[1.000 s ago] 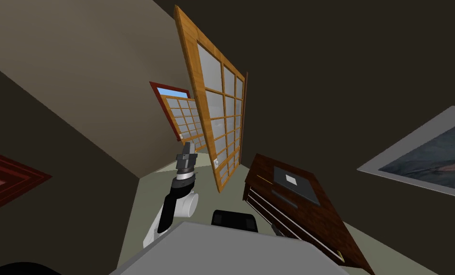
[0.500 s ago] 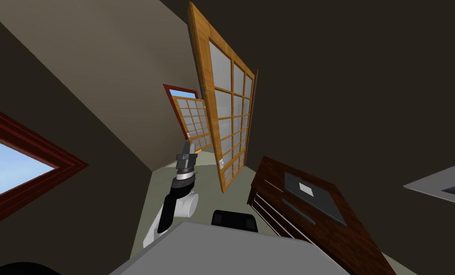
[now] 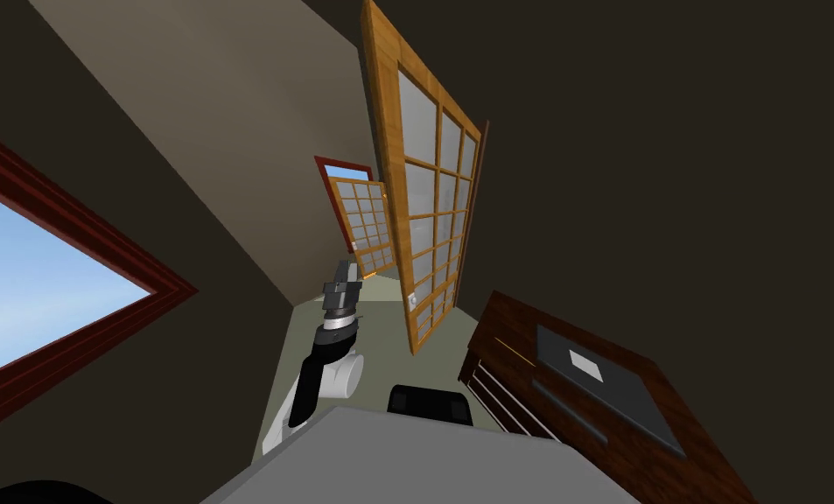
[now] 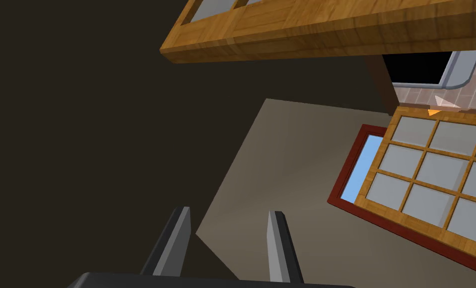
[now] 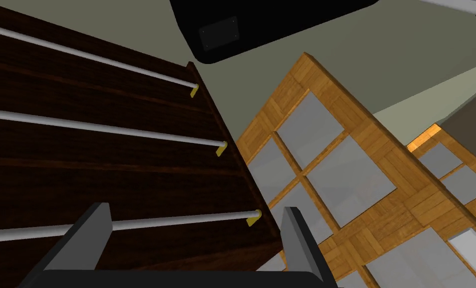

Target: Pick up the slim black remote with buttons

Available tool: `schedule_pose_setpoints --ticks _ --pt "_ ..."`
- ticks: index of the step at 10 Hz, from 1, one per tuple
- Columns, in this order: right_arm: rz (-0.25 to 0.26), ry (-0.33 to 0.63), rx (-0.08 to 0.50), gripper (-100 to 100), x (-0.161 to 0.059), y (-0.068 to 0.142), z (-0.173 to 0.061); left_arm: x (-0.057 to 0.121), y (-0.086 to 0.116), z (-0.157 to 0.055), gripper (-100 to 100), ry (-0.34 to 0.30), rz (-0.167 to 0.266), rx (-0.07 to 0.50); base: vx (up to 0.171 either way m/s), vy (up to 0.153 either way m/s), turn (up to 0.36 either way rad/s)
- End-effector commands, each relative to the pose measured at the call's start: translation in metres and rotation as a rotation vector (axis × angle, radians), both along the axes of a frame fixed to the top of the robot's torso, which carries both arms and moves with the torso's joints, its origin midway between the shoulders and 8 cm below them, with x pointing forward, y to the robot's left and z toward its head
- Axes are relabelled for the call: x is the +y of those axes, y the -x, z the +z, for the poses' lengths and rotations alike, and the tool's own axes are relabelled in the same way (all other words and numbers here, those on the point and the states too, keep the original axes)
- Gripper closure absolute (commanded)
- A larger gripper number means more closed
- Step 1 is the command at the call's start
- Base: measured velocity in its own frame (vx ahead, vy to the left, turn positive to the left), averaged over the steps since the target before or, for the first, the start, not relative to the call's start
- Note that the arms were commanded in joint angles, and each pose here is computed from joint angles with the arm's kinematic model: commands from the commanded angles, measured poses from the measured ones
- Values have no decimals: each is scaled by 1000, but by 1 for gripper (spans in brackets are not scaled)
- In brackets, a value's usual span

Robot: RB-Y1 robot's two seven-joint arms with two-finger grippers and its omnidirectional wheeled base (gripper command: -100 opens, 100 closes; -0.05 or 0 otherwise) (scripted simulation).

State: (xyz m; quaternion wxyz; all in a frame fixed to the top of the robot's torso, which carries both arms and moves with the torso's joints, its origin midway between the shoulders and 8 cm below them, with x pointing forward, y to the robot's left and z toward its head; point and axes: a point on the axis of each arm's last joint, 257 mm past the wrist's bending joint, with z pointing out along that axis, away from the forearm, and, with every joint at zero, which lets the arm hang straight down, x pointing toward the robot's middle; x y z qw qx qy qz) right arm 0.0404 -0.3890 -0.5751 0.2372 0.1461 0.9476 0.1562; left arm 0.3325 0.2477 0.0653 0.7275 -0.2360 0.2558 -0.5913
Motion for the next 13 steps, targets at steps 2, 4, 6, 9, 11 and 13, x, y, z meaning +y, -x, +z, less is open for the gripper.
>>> schedule_pose_setpoints --ticks 2,4,6,9,11,13 --pt "69 86 76 -100 -31 33 -10 0 0 0 0 0 0 0 46 12 137" --pt "111 146 132 -100 -54 57 -15 0 0 0 0 0 0 0 70 9 227" --pt "163 176 152 -100 -62 63 -18 0 0 0 0 0 0 0 43 -2 148" --pt "203 229 203 -100 -84 83 -20 0 0 0 0 0 0 0 10 -3 41" --pt "200 238 215 -100 -89 88 -19 0 0 0 0 0 0 0 27 -9 87" --pt "244 277 250 -100 -104 101 -20 0 0 0 0 0 0 0 37 -12 155"
